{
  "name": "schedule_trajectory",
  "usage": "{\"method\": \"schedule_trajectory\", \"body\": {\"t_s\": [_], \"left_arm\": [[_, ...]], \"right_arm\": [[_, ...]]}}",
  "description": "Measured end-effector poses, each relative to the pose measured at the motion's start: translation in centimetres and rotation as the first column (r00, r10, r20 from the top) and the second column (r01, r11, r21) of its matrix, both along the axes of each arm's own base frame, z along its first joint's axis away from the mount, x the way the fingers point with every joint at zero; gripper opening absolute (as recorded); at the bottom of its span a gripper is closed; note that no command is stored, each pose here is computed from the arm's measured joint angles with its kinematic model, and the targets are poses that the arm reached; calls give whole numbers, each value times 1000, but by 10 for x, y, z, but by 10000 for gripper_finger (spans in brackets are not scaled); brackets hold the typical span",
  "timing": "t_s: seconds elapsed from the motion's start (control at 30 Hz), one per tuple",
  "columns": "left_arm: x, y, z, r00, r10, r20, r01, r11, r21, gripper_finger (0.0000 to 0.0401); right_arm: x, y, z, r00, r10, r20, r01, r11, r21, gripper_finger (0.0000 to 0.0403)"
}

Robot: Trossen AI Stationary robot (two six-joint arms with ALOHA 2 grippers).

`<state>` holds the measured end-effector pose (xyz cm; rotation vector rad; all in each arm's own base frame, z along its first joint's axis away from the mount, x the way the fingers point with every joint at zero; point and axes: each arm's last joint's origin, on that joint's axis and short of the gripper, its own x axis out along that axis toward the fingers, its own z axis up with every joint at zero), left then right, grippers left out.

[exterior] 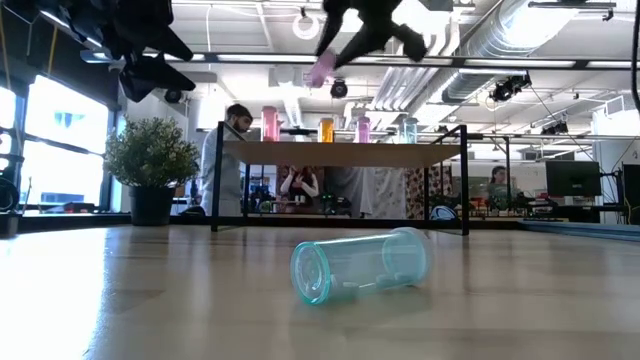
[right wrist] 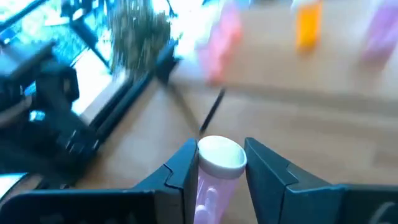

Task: Pick and place medicine bottles onto shelf by color
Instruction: Put the purple pill bottle on the shelf aligned with the other purple pill bottles

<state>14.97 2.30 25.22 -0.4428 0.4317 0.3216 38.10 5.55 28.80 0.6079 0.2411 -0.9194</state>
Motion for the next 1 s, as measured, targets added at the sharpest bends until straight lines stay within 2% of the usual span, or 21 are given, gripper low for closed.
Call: {"method": "schedule_trajectory", "body": {"t_s": [0.17,0.33,0.47,0.6,0.73,0.9,1.0], "left_arm": [[1,0,2,1000,-10,15,10,1000,25,241],[1,1,2,1000,-5,10,5,999,47,241],[1,1,2,1000,1,10,-1,998,60,241],[1,1,2,1000,5,10,-5,998,62,241],[1,1,2,1000,8,10,-8,998,64,241],[0,2,2,999,38,8,-38,996,79,241],[0,3,2,998,61,7,-61,994,90,241]], "right_arm": [[-27,-9,40,997,-79,-22,72,974,-216,95],[-68,-19,83,989,-138,-49,112,932,-344,95],[-112,-29,114,983,-171,-64,132,909,-396,95],[-155,-38,130,977,-198,-83,148,902,-407,95],[-178,-42,116,972,-221,-86,173,907,-383,95],[-187,-44,67,969,-242,-51,213,921,-326,95],[-182,-43,37,972,-232,-26,213,928,-305,95]]}}
